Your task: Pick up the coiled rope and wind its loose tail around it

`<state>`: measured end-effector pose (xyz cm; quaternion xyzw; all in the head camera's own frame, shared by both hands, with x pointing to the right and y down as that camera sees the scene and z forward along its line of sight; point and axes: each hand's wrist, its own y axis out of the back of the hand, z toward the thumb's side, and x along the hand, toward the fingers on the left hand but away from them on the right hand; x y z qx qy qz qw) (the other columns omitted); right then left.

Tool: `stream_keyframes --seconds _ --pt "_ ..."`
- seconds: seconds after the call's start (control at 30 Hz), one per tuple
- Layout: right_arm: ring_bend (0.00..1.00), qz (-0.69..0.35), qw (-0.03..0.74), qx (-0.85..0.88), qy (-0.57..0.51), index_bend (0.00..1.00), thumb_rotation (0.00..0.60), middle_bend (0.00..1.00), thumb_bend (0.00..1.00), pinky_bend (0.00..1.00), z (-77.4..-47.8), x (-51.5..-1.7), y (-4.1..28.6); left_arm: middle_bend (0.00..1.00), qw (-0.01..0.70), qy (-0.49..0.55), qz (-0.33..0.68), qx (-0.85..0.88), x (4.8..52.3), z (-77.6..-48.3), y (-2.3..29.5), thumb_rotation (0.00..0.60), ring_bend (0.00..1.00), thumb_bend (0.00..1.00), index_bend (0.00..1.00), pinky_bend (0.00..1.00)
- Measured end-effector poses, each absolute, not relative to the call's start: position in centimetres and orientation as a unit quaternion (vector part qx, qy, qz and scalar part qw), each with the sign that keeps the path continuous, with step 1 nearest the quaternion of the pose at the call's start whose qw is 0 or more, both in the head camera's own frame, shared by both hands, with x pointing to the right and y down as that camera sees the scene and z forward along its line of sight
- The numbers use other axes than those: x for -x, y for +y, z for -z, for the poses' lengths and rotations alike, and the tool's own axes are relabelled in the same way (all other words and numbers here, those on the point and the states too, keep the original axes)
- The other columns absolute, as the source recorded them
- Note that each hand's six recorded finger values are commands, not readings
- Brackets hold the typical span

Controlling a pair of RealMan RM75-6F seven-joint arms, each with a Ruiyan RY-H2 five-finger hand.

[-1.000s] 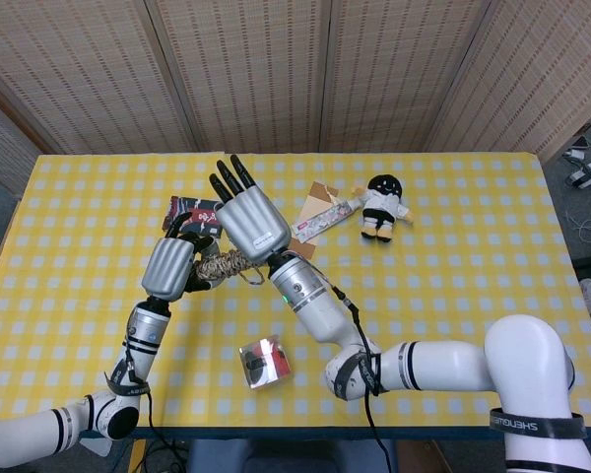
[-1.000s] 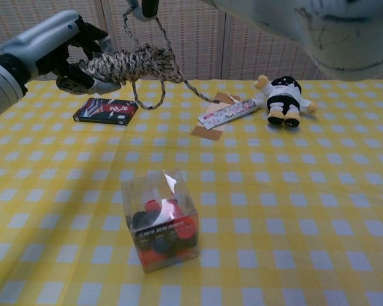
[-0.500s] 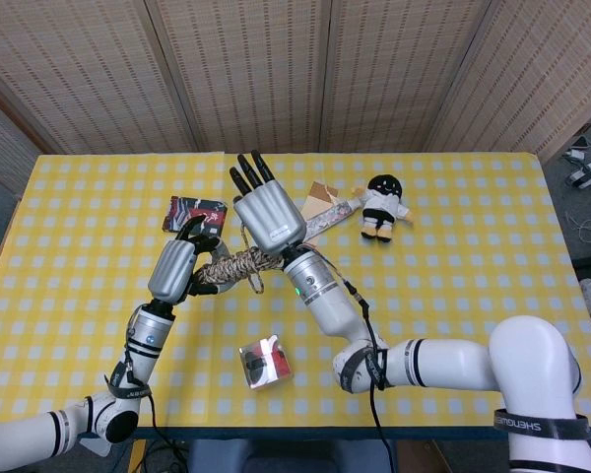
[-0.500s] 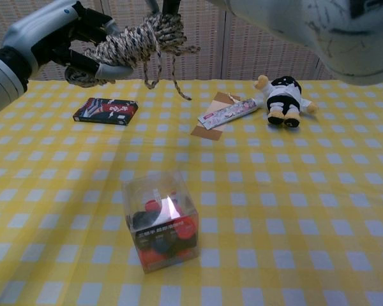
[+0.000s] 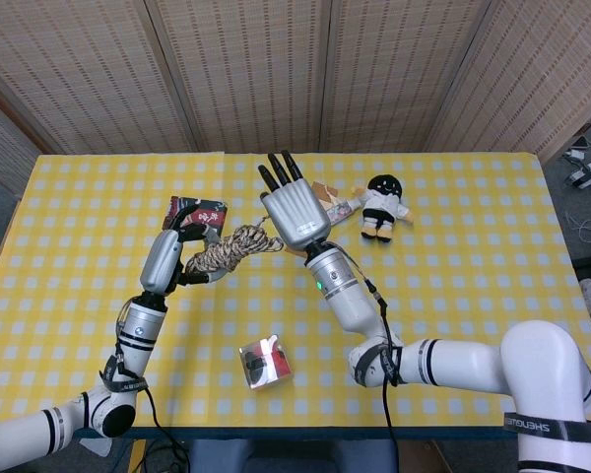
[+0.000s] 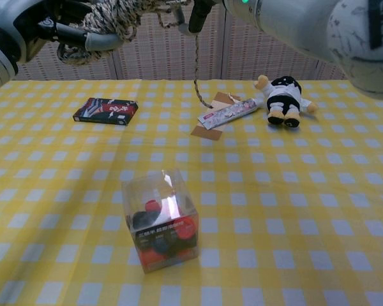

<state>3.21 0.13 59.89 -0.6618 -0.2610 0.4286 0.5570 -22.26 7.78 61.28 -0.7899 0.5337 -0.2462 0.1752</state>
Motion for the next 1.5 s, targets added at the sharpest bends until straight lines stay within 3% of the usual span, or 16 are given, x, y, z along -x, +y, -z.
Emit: stream_keyframes --seconds 0.3,1.17,1.37,1.5 --pt "0.0 -0.42 0.512 0.692 -0.289 0.64 0.6 0.15 0.44 0.0 -61.3 -5.1 0.2 0.75 0.152 0.563 0.233 0.778 23.0 -61.1 6.9 0.6 0.51 0.29 0.77 0.07" --pt "0.0 -0.434 0.514 0.702 -0.234 0.63 0.6 0.13 0.41 0.0 -64.9 -6.1 3.3 0.75 0.167 0.603 0.267 0.733 26.6 -61.3 4.1 0.6 0.51 0.29 0.77 0.07" --pt "0.0 -0.424 0.507 0.708 -0.248 0.45 0.6 0.07 0.34 0.0 -64.4 -5.5 2.8 0.75 0.173 0.59 0.264 0.744 26.0 -61.2 4.7 0.6 0.51 0.29 0.77 0.07" --pt "0.0 -0.417 0.503 0.713 -0.253 0.24 0.6 0.02 0.27 0.0 -64.0 -4.9 2.6 0.75 0.176 0.584 0.26 0.748 25.6 -61.0 4.9 0.6 0.51 0.29 0.77 0.07"
